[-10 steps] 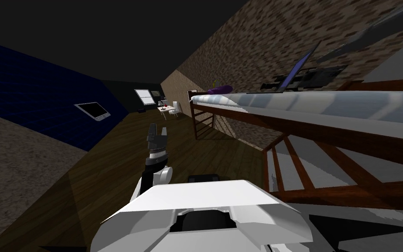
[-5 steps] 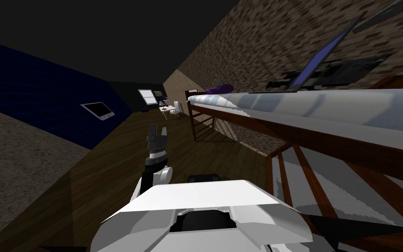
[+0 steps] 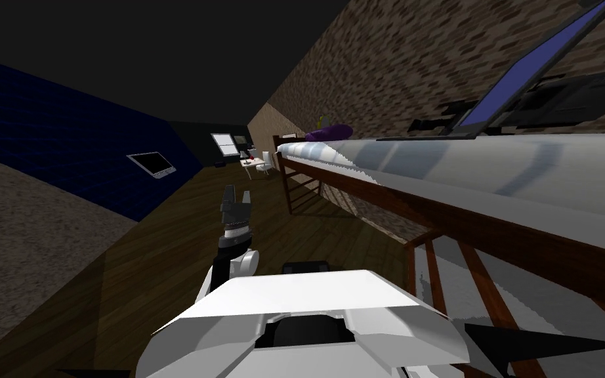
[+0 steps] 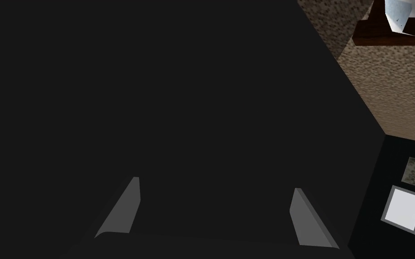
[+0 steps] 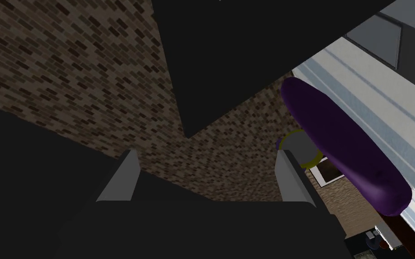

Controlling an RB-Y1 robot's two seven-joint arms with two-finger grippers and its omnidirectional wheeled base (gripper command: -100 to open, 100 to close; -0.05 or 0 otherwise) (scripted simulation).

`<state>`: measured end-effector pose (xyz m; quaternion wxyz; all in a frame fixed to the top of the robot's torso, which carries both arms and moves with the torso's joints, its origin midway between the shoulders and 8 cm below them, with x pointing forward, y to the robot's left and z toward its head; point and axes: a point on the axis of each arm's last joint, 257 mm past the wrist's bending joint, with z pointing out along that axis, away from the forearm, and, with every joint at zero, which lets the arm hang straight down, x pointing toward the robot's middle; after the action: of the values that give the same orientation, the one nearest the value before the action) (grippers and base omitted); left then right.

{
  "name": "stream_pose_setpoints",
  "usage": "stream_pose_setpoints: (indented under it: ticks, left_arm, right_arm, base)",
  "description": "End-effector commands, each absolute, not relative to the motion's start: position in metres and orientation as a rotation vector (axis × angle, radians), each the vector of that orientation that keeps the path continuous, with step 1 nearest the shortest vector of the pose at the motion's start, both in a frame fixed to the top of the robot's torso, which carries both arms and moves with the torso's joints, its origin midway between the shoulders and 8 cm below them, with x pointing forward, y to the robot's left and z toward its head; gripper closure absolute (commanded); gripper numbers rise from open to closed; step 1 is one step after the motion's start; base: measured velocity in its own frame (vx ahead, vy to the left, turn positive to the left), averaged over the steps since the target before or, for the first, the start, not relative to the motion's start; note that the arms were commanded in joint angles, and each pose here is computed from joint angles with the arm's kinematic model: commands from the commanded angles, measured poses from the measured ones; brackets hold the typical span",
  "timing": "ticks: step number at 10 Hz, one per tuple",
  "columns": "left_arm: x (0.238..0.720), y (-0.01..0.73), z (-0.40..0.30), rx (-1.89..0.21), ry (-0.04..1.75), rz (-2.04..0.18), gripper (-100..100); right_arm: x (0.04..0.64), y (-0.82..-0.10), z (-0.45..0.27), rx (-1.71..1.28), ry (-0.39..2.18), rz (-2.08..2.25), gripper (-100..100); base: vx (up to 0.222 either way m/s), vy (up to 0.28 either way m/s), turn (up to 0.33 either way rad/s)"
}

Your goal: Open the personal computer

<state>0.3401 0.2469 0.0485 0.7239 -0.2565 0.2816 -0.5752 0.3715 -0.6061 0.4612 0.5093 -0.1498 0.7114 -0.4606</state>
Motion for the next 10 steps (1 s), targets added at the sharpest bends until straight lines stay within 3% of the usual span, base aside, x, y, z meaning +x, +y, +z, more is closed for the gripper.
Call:
stream_pose_setpoints:
  ticks: [1, 2, 3, 10]
  left_arm:
    - [0.34, 0.247, 0.048, -0.566, 0.621, -1.27, 0]
    - [0.34, 0.247, 0.048, -0.566, 0.621, -1.27, 0]
    - [0.34, 0.247, 0.049, -0.566, 0.621, -1.27, 0]
    - [0.34, 0.247, 0.049, -0.566, 0.621, -1.27, 0]
  right_arm:
    - [0.37, -0.604, 0.463, -0.358, 1.715, -1.111, -100]
    - [0.37, -0.605, 0.462, -0.36, 1.715, -1.112, -100]
    - [0.37, -0.605, 0.462, -0.359, 1.715, -1.111, 100]
    - [0.373, -0.547, 0.449, -0.565, 1.843, -1.267, 100]
  base:
    - [0.09, -0.082, 0.017]
    - [0.056, -0.053, 0.012]
    - [0.008, -0.011, 0.001]
    - [0.037, -0.055, 0.057]
